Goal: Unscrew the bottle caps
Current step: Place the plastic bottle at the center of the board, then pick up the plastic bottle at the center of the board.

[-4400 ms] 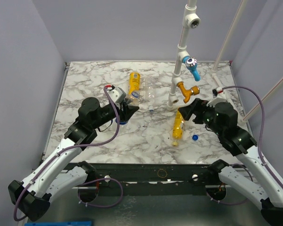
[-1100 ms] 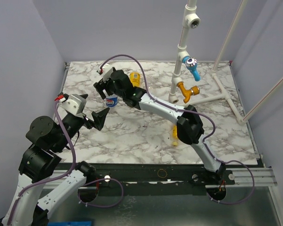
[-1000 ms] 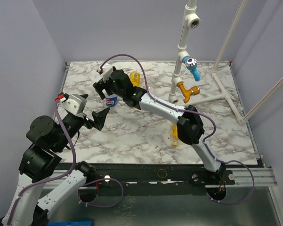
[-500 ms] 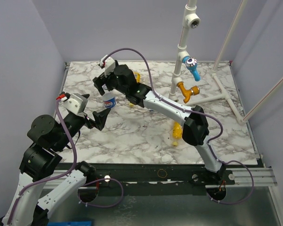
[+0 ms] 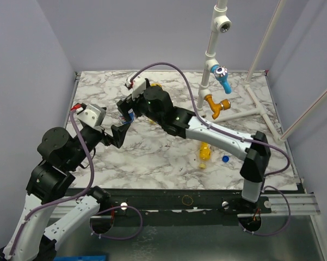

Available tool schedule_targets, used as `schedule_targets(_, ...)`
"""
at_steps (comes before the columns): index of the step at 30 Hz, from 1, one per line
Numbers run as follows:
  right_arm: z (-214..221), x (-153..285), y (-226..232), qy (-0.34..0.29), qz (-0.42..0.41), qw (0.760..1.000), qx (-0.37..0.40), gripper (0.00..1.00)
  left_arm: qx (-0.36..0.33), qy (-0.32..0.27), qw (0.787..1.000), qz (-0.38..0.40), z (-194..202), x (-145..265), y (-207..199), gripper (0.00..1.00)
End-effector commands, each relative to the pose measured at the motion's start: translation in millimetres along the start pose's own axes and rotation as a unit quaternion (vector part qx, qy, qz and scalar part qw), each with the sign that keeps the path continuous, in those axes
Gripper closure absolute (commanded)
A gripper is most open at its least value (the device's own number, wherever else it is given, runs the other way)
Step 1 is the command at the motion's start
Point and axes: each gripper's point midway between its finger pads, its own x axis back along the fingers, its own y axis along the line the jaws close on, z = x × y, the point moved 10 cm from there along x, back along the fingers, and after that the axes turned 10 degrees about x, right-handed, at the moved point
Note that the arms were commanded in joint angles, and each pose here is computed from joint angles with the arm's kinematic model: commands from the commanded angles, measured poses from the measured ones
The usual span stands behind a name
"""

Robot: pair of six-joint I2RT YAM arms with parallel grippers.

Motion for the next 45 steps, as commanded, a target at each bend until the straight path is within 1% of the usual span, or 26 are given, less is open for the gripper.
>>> schedule_targets(1,0,51,12,0.011,0.025,1.0,-0.013,0.0,0.009,0.017,1.0,-0.008,6,-17,1,0.03)
schedule_targets(2,2,65,17,0.019,0.025,0.999,-0.022,0.0,0.011,0.023,1.0,-0.011,8,-21,2,0.03)
schedule_targets(6,24,119,44,0.067,0.034,0.997,-0.019,0.0,0.008,0.062,0.998,0.002,20,-44,2,0.05)
schedule_targets(9,35,161,51,0.102,0.051,0.992,-0.046,0.0,0.01,0.111,0.994,0.018,36,-68,1,0.05)
schedule_targets(12,37,200,61,0.114,0.065,0.989,-0.068,0.0,0.02,0.166,0.985,0.03,58,-98,1,0.08)
schedule_targets(14,39,222,70,0.125,0.077,0.987,-0.07,0.03,0.036,0.189,0.981,0.026,71,-119,2,0.09)
schedule_targets(16,41,242,81,0.136,0.086,0.985,-0.068,0.08,0.052,0.199,0.979,0.011,85,-141,4,0.11)
schedule_targets(18,41,262,91,0.14,0.098,0.983,-0.068,0.1,0.076,0.194,0.978,-0.011,98,-162,5,0.11)
schedule_targets(19,41,273,95,0.141,0.106,0.982,-0.064,0.11,0.079,0.195,0.977,-0.019,107,-172,6,0.11)
schedule_targets(22,41,298,93,0.143,0.134,0.976,-0.094,0.11,0.064,0.19,0.979,-0.042,126,-196,6,0.12)
schedule_targets(25,45,310,86,0.158,0.158,0.967,-0.12,0.1,0.048,0.218,0.972,-0.072,145,-210,10,0.12)
schedule_targets(26,49,313,82,0.163,0.169,0.965,-0.119,0.09,0.047,0.227,0.969,-0.086,145,-215,13,0.13)
schedule_targets(27,52,316,79,0.163,0.184,0.96,-0.134,0.08,0.051,0.239,0.965,-0.094,147,-218,16,0.13)
schedule_targets(29,55,325,65,0.162,0.218,0.95,-0.155,0.06,0.076,0.233,0.966,-0.08,140,-217,19,0.14)
schedule_targets(31,54,331,54,0.149,0.219,0.95,-0.163,0.05,0.095,0.216,0.971,-0.028,134,-207,14,0.11)
schedule_targets(32,52,333,49,0.138,0.221,0.95,-0.173,0.05,0.096,0.209,0.973,0.011,133,-198,9,0.09)
schedule_targets(35,40,340,34,0.107,0.22,0.951,-0.188,0.03,0.064,0.181,0.973,0.129,131,-169,-4,0.07)
schedule_targets(37,31,343,27,0.085,0.213,0.955,-0.188,0.02,0.038,0.159,0.971,0.175,126,-150,-9,0.05)
schedule_targets(40,13,342,22,0.048,0.186,0.969,-0.154,0.01,0.016,0.135,0.971,0.195,117,-125,-12,0.03)
schedule_targets(42,7,340,20,0.032,0.178,0.974,-0.139,0.0,0.012,0.116,0.971,0.206,105,-112,-15,0.02)
schedule_targets(44,7,336,21,0.035,0.183,0.974,-0.131,0.0,0.035,0.077,0.973,0.217,76,-104,-22,0.01)
schedule_targets(45,7,334,22,0.039,0.184,0.974,-0.129,0.0,0.062,0.069,0.97,0.226,62,-101,-27,0.01)
